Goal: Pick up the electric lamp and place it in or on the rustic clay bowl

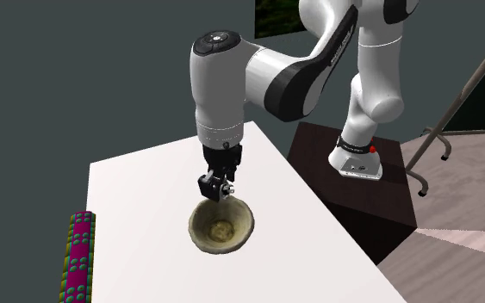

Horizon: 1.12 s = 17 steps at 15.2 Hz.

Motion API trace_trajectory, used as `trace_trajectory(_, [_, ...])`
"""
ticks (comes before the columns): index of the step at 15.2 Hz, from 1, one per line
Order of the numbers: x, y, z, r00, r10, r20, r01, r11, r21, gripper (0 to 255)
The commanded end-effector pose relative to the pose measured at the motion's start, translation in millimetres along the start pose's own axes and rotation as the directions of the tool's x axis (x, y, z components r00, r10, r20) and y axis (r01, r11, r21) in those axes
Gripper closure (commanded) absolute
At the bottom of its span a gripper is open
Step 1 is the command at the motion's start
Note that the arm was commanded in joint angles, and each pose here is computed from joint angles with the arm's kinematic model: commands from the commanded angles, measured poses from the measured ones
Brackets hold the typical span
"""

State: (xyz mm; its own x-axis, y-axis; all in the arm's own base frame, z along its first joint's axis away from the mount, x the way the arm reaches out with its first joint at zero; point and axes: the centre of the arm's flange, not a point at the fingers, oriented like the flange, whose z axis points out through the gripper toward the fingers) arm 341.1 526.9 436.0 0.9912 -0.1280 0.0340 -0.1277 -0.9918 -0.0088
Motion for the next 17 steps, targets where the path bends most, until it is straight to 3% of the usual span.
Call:
trace_trajectory(1, [-13.6,-26.9,4.8,1.000,0.003,-0.001,-0.003,1.000,-0.001,255])
trace_trajectory(12, [-21.6,-38.3,62.3,1.000,0.003,-0.001,-0.003,1.000,-0.001,255])
trace_trajectory(17, [-21.6,-38.3,62.3,1.000,0.003,-0.001,-0.003,1.000,-0.001,255])
